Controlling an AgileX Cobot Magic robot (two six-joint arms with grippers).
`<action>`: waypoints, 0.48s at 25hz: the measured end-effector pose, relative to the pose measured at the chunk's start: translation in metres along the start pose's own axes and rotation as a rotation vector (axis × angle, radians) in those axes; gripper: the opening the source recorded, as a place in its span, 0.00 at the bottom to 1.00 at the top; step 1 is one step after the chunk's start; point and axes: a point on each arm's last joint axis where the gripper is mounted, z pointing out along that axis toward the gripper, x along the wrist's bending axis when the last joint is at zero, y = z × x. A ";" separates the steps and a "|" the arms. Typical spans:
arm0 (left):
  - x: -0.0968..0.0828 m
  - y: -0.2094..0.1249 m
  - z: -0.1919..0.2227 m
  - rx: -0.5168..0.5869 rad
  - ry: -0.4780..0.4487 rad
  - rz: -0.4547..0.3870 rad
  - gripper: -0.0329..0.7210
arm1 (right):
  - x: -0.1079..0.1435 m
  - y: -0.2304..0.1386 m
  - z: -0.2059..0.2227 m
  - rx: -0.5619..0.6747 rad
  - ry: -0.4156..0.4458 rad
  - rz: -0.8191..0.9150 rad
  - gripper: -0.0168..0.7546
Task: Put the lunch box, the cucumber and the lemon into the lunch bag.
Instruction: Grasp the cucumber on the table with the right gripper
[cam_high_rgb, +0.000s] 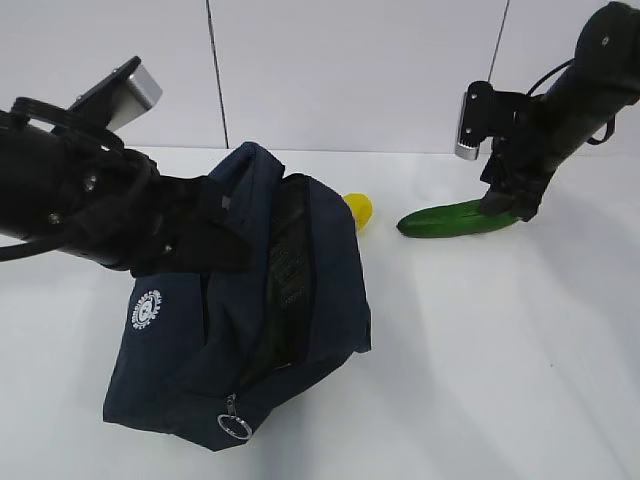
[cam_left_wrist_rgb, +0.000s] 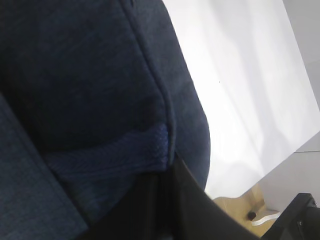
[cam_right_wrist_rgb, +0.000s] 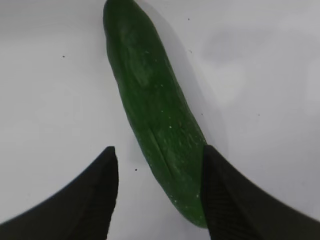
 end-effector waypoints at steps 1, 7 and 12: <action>0.000 0.000 0.000 0.000 0.000 0.000 0.06 | -0.001 -0.002 0.008 0.004 -0.008 -0.022 0.57; 0.000 0.000 0.000 -0.003 0.004 0.005 0.06 | -0.002 -0.001 0.037 0.007 -0.029 -0.072 0.57; 0.000 0.000 0.000 -0.003 0.004 0.005 0.06 | -0.011 0.010 0.049 -0.007 -0.039 -0.092 0.57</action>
